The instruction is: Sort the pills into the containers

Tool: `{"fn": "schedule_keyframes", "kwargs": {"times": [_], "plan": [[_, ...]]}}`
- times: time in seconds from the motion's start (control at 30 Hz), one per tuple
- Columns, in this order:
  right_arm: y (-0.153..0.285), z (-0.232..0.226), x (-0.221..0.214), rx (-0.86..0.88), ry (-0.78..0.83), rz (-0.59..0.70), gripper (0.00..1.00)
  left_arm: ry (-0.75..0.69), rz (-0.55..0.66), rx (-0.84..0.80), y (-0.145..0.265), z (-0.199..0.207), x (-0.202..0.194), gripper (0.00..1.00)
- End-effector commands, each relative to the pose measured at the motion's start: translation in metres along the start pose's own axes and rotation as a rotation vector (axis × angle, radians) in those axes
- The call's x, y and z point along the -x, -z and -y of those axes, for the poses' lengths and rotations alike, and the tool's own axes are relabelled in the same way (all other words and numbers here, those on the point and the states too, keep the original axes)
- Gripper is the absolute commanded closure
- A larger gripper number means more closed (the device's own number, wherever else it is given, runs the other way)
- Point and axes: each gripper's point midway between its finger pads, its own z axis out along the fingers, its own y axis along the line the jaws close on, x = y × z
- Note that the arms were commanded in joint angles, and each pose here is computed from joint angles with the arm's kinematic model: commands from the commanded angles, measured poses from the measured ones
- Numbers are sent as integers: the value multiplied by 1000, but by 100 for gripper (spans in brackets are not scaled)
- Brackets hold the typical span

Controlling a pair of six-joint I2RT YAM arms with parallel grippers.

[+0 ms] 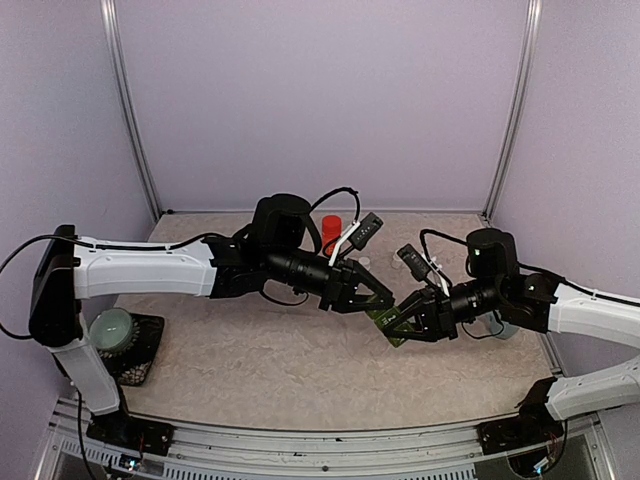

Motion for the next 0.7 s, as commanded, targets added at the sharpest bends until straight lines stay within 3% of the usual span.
{"fn": "schedule_keyframes", "kwargs": {"times": [0.0,0.1,0.17,0.33,0.43,0.67], "plan": [[-3,-11,5,63,15,11,80,-24,27,-23,-2,3,12,91],[-5,-16,3,111,-3,-1,92,-27,33,-19,-2,3,14,84],[-5,-18,4,124,-6,-2,97,-27,39,-15,-1,3,16,70],[3,-20,15,66,31,56,99,-26,88,34,11,5,23,38],[12,-21,25,15,64,121,98,4,164,60,28,12,31,27],[27,-26,40,-11,62,271,99,32,261,-21,45,39,38,29]]}}
